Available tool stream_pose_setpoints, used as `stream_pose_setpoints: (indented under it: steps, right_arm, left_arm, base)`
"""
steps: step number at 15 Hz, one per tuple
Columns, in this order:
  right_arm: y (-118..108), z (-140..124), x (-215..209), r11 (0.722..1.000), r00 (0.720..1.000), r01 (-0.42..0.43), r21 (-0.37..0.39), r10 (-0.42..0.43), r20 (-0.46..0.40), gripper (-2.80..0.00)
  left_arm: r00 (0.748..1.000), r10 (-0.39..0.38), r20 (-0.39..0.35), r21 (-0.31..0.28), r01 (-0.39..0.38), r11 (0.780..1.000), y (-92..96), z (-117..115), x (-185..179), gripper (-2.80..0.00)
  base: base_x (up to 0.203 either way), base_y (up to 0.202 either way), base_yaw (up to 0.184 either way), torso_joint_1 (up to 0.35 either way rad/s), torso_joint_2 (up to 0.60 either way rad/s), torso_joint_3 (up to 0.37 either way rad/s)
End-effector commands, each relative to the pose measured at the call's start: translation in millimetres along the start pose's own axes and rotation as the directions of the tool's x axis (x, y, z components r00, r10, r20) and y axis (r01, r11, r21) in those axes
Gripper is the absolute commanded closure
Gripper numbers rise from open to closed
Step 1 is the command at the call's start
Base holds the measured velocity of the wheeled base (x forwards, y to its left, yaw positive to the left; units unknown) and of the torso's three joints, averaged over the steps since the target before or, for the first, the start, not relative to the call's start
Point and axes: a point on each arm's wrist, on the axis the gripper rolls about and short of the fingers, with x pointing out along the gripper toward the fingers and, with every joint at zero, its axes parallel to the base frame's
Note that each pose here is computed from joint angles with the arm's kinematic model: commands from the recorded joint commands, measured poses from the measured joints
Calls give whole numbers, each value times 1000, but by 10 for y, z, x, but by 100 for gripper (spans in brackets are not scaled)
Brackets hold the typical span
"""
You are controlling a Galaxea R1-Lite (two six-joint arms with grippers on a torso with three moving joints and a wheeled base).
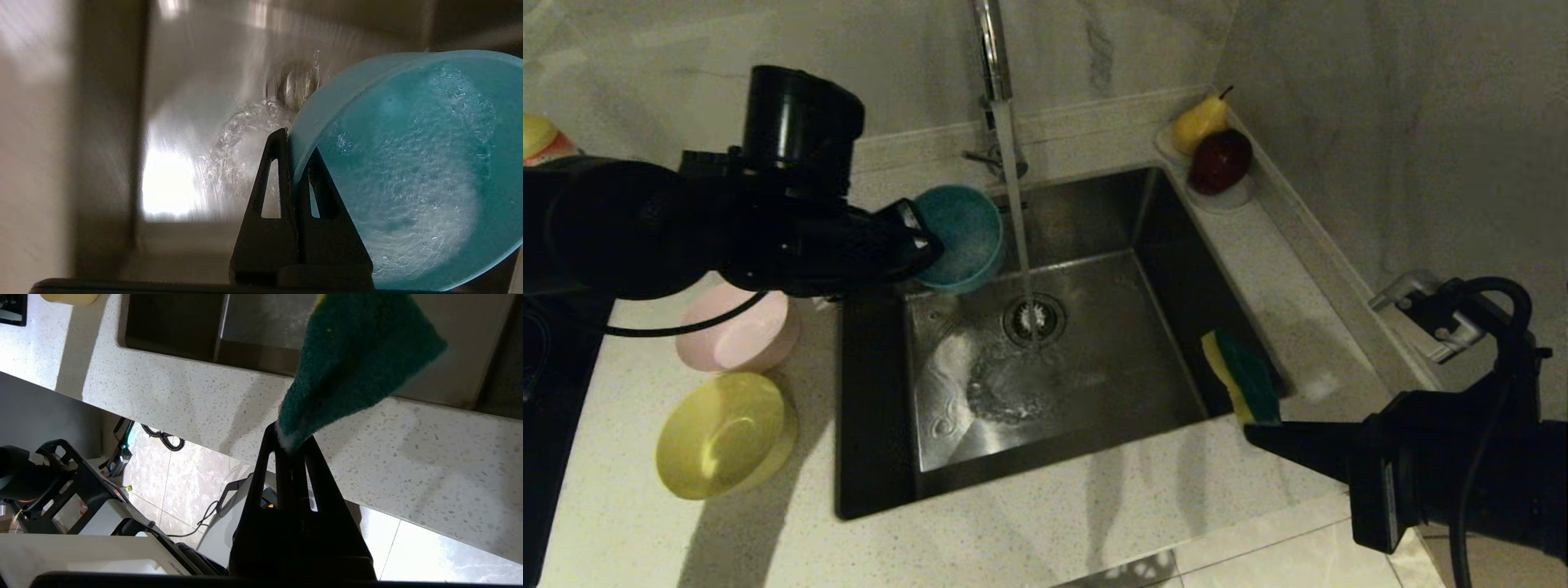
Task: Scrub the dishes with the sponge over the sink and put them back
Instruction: Wash the bowl
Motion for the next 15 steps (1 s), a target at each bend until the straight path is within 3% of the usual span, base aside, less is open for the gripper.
stream_pose_setpoints:
  steps: [1, 5, 6, 9, 12, 15]
  right_arm:
    - [0, 0, 22, 1000, 1000, 1, 2, -1, -4, 0]
    - [-1, -2, 26, 1000, 1000, 2, 2, -2, -5, 0]
    - [-2, -9, 32, 1000, 1000, 3, 2, -3, -10, 0]
    - [-7, -27, 55, 1000, 1000, 5, 2, -5, -20, 0]
    - [-11, -48, 105, 1000, 999, 8, 2, -8, -38, 0]
    - [-24, -93, 168, 1000, 998, 14, 1, -14, -67, 0]
  left_arm:
    - [987, -56, 150, 14, 54, 998, 105, 229, -320, 0]
    - [967, -99, 234, 89, 81, 993, 206, 184, -452, 0]
    - [952, -126, 279, 102, 101, 990, 223, 176, -478, 0]
    - [891, -202, 407, 172, 143, 975, 252, 133, -491, 0]
    - [811, -314, 494, 270, 201, 942, 263, 111, -537, 0]
    - [767, -347, 540, 295, 214, 931, 288, 111, -615, 0]
  base:
    - [0, 0, 0, 0, 0, 0]
    - [0, 0, 0, 0, 0, 0]
    - [0, 0, 0, 0, 0, 0]
    - [0, 0, 0, 0, 0, 0]
    - [0, 0, 0, 0, 0, 0]
    - [0, 0, 0, 0, 0, 0]
